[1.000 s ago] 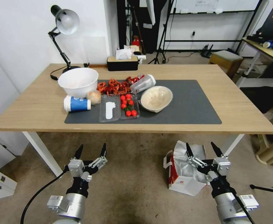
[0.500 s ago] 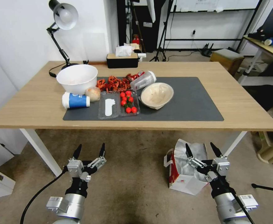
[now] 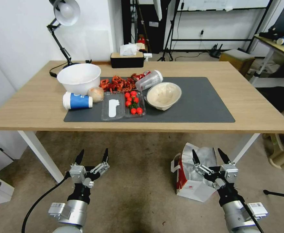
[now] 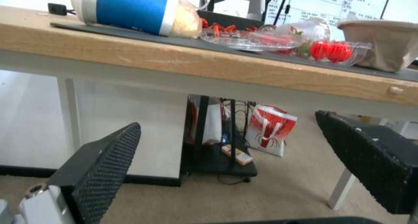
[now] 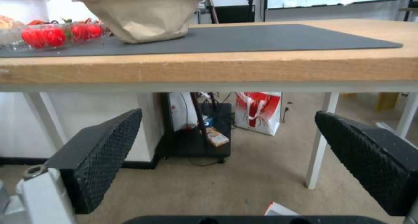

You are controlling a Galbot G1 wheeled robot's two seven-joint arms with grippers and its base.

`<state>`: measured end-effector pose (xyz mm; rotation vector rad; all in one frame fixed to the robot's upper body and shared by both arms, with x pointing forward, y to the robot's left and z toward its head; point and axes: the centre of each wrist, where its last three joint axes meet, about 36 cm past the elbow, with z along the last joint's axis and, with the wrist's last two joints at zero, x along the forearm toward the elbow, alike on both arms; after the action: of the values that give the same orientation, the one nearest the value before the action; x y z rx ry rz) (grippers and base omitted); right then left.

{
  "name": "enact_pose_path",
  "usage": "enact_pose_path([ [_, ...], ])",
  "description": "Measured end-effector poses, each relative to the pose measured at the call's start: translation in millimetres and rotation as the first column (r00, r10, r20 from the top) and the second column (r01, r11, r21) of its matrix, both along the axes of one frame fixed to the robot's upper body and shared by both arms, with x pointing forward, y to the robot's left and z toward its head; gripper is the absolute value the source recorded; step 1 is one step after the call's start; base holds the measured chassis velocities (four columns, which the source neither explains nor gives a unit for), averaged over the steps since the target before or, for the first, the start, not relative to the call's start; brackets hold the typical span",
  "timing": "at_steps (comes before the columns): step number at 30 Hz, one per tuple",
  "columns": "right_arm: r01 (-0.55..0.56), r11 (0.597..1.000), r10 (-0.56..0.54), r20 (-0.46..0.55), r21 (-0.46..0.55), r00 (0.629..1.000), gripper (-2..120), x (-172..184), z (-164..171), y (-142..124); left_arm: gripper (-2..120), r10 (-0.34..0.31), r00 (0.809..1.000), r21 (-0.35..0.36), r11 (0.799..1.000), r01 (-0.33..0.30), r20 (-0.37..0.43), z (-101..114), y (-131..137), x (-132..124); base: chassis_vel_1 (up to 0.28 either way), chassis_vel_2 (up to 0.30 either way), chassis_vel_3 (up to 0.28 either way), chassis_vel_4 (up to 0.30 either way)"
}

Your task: Pick up the food delivery bag from the floor and place it on the table.

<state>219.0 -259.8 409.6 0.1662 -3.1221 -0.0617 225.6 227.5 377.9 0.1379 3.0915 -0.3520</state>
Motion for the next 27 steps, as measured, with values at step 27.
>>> enact_pose_path([
  [27,-0.007,1.0,0.007,-0.012,-0.004,1.0,100,-1.1,-1.1,-1.2,100,0.002,1.0,0.011,1.0,-0.002,-0.002,-3.1,1.1,1.0,0.0,0.0,0.0,0.0],
])
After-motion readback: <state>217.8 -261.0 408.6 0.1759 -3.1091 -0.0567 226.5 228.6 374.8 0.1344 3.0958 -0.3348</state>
